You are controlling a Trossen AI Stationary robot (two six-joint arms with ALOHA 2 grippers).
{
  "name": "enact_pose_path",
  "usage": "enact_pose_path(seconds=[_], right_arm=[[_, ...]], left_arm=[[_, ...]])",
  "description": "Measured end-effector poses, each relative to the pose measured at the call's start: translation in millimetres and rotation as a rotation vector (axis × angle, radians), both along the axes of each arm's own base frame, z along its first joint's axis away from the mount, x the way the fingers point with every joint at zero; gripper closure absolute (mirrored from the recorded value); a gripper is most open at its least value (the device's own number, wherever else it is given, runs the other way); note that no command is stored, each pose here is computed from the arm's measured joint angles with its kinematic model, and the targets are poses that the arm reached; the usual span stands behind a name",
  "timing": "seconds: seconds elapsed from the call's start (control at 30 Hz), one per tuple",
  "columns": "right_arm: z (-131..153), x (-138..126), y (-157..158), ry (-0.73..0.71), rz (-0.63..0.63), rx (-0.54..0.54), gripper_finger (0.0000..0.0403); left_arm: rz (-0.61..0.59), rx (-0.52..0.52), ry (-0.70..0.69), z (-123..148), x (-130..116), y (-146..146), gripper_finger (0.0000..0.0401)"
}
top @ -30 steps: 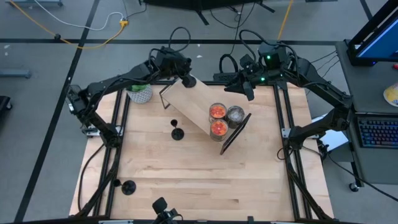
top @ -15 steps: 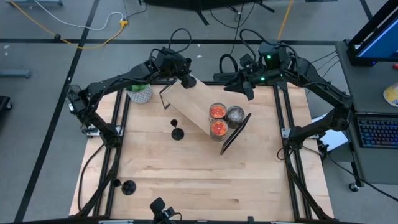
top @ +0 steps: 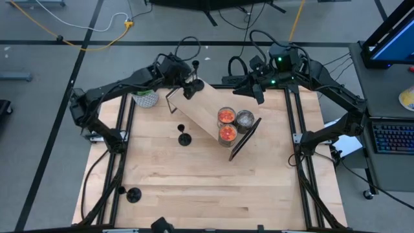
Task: Pick & Place candle stick holders
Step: Put the top black candle holder on the shelf
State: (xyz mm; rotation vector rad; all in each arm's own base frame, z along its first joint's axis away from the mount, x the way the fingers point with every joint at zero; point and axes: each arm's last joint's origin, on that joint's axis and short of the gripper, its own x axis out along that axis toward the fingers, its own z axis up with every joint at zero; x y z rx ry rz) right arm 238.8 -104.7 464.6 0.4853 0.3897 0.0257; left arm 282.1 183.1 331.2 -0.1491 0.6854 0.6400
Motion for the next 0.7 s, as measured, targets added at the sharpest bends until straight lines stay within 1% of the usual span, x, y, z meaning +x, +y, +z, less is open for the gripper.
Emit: enact_pose_path(seconds=[0.07, 0.2, 0.37, 0.47, 0.53, 0.6, 0.7], right_arm=[[1, 0, 0, -0.008, 0.0, -0.004, 0.0268], [1, 0, 0, -0.014, 0.0, -0.007, 0.0268], [1, 0, 0, -0.015, 0.019, -0.054, 0.0268], [1, 0, 0, -0.018, 0.029, -0.08, 0.0268], [1, 0, 0, -0.019, 0.03, -0.083, 0.0268], [1, 0, 0, -0.019, 0.031, -0.085, 0.0268], [0, 1, 0, -0.018, 0.034, -0.084, 0.0268]], left_arm=[[-0.008, -0.019, -0.005, 6, -3, -10, 0.0119], [-0.062, -0.127, 0.016, 13, -14, -35, 0.0112], [-0.173, -0.328, 0.074, 15, -24, -74, 0.0111], [-0.206, -0.432, 0.153, 11, -27, -98, 0.0111], [-0.222, -0.464, 0.188, 10, -27, -113, 0.0111], [-0.222, -0.476, 0.218, 9, -26, -125, 0.0111], [-0.217, -0.438, 0.231, 8, -23, -139, 0.0111]])
